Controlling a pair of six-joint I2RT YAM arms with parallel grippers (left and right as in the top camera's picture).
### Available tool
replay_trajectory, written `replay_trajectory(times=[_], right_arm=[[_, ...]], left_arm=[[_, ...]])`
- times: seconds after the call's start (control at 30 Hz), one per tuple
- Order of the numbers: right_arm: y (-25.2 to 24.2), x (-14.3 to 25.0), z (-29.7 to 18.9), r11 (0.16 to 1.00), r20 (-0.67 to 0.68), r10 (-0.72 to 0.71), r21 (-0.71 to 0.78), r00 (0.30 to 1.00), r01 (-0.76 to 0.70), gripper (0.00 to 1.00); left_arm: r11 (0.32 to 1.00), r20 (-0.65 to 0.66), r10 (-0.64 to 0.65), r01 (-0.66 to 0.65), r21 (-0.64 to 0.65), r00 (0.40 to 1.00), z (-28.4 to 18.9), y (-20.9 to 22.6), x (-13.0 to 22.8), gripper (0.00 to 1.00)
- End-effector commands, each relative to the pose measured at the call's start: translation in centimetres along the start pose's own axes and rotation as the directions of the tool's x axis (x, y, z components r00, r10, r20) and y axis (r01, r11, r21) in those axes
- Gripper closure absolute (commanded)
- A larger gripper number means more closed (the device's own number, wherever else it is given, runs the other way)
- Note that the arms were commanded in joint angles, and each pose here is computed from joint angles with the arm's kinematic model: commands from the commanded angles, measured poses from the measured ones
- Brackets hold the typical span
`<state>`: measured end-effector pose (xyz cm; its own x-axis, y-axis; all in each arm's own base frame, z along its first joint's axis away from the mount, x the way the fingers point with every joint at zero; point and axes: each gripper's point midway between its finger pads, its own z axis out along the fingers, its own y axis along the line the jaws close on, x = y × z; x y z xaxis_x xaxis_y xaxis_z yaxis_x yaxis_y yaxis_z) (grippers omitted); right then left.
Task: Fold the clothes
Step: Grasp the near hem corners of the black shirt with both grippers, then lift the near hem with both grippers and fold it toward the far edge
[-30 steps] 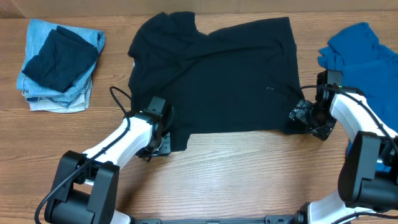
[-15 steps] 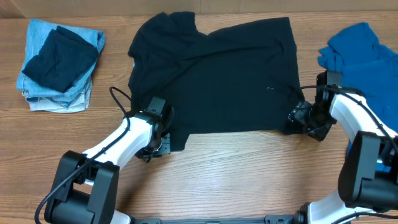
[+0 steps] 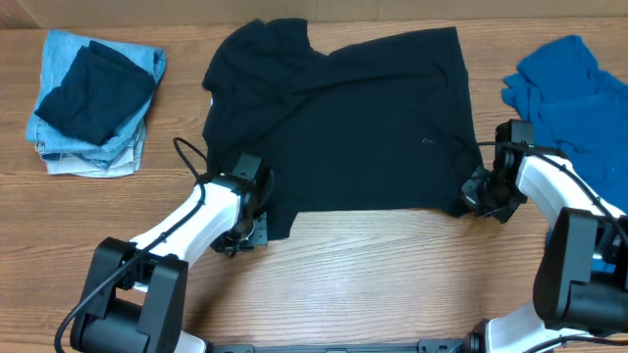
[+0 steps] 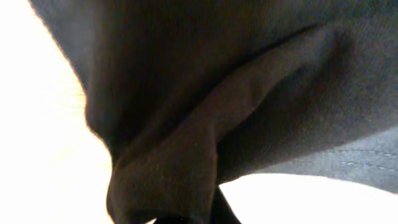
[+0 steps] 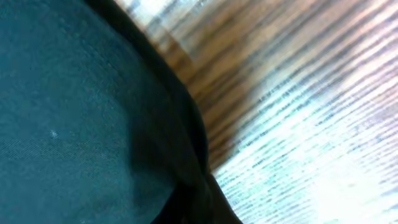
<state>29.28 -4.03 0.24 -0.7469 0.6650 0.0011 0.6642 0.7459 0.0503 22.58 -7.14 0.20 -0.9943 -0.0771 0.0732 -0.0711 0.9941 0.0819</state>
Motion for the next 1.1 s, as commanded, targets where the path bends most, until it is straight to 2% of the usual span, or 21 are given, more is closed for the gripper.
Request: replay_trajectory(times=[0.0,0.2,0.37,0.57,0.67,0.97,1.07], right_arm=[[0.9,-1.5,-1.7,1.0,0.029,-0.006,-0.011,1.0,0.007,0.96],[0.1,-0.9,-3.4,0.999,-0.017,-0.004,0.046,1.0,0.005,0.96],[-1.1,-0.1,-4.2,0.996,-0.03,-0.001,0.093,1.0,0.004,0.96],[-1.4,0.6,-7.8,0.998,0.034,0.001,0.057,0.999,-0.003,0.96],[-1.7,1.1,-8.5,0.998,0.033,0.003,0.057,0.999,-0.005,0.96],[-3.4,4.0,-8.7,0.992,-0.079,0.015,0.126,0.997,-0.005,0.96],[-2.8,3.8,-8.7,0.995,-0.076,0.017,0.099,0.997,-0.01,0.96]], left_arm=[[1.0,0.059,-0.01,0.009,0.009,0.998,-3.2,-0.5,-2.6,0.96],[1.0,0.04,-0.01,0.01,0.006,0.999,-6.3,-0.6,-2.9,0.96],[0.995,-0.022,-0.096,0.096,-0.011,0.995,-7.2,0.1,-1.1,0.96],[0.988,0.106,-0.133,0.124,0.088,0.985,-11.7,0.3,-0.3,0.96],[0.983,0.119,-0.163,0.152,0.099,0.979,-13.0,0.9,1.0,0.96],[0.984,-0.019,-0.171,0.171,0.051,0.985,-10.1,1.6,4.5,0.96],[0.982,0.03,-0.17,0.166,0.085,0.985,-10.4,1.0,3.1,0.96]])
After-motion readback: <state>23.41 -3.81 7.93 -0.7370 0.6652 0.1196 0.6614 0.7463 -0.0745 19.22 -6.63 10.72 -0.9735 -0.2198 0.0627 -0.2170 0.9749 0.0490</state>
